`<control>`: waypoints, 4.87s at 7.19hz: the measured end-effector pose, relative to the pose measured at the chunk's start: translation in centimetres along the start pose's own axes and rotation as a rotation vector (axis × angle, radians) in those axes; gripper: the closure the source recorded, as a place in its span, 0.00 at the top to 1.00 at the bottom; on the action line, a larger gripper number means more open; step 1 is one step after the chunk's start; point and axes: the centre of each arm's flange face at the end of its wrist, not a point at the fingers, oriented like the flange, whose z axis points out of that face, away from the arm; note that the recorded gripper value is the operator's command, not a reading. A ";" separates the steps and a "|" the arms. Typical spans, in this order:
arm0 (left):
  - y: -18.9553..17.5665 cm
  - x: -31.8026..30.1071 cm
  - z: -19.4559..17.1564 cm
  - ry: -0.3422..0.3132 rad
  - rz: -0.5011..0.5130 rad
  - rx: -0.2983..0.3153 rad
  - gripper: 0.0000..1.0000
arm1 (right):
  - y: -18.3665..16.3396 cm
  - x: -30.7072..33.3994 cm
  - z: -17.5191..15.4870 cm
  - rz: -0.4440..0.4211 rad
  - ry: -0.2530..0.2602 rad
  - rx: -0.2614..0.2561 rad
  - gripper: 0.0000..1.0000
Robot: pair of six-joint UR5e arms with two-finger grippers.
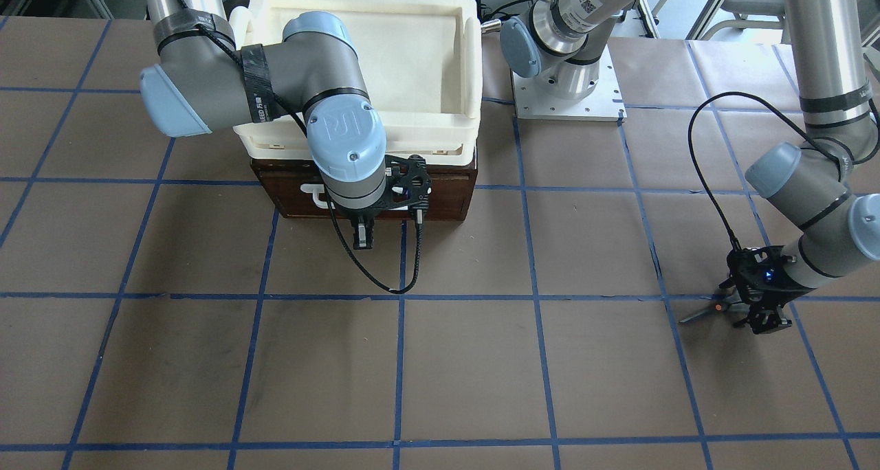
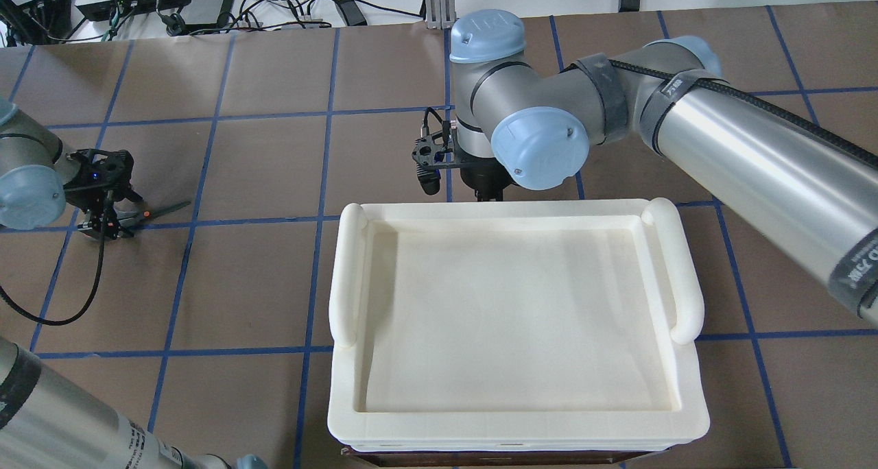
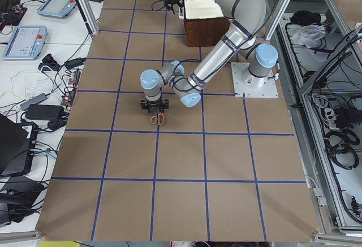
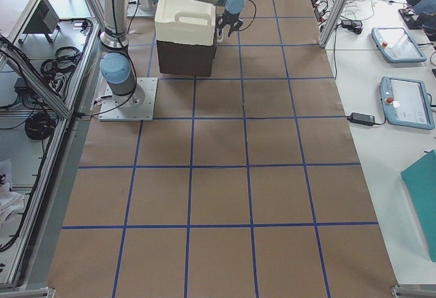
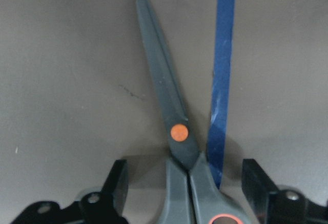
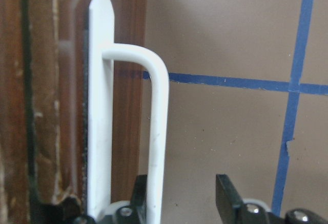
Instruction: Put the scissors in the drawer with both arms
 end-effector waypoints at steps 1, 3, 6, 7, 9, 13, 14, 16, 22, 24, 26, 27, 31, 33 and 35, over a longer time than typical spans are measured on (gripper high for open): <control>0.1 0.1 0.1 0.001 -0.003 0.000 0.64 | 0.1 0.6 -0.2 0.001 0.012 -0.005 0.55; 0.6 0.3 0.0 0.001 -0.013 -0.001 0.46 | 0.2 1.6 -1.2 0.006 0.036 -0.004 0.55; 0.8 0.5 -0.2 -0.002 -0.016 -0.004 0.34 | 0.2 3.0 -2.8 0.008 0.069 0.005 0.55; 0.8 0.5 -0.5 -0.005 -0.016 -0.006 0.31 | 0.2 3.9 -3.4 0.007 0.083 0.009 0.55; 0.8 0.5 -1.1 -0.013 -0.015 -0.011 0.30 | 0.3 5.8 -4.1 0.005 0.103 0.015 0.55; 0.4 0.3 -2.9 -0.033 -0.007 -0.027 0.17 | 1.2 9.0 -5.1 0.017 0.149 0.035 0.55; 0.0 0.3 -4.0 -0.041 -0.003 -0.032 0.16 | 1.3 9.6 -4.9 0.020 0.161 0.041 0.55; -1.2 0.5 -6.1 -0.040 0.002 -0.030 0.12 | 1.2 10.8 -4.5 0.023 0.178 0.048 0.55; -10.2 0.4 -17.3 -0.007 0.041 -0.010 0.09 | 2.4 12.9 -4.8 0.044 0.192 0.056 1.00; -14.6 1.2 -19.9 0.004 0.083 -0.006 0.09 | 4.5 12.2 -7.7 0.080 0.231 0.069 1.00; -20.2 2.4 -21.8 0.010 0.134 -0.007 0.09 | 9.1 9.6 -14.0 0.165 0.313 0.098 1.00; -23.1 3.1 -22.7 0.009 0.141 -0.008 0.09 | 11.3 7.2 -17.2 0.249 0.336 0.112 1.00; -36.9 6.0 -23.9 0.018 0.048 -0.011 0.04 | 19.5 -4.3 -22.7 0.759 0.259 0.170 1.00; -44.2 8.6 -23.4 0.023 0.013 -0.013 0.04 | 19.7 -7.1 -23.1 1.115 0.225 0.217 1.00; -49.8 10.9 -22.0 0.034 -0.044 -0.020 0.04 | 19.3 -8.5 -23.4 1.414 0.186 0.251 1.00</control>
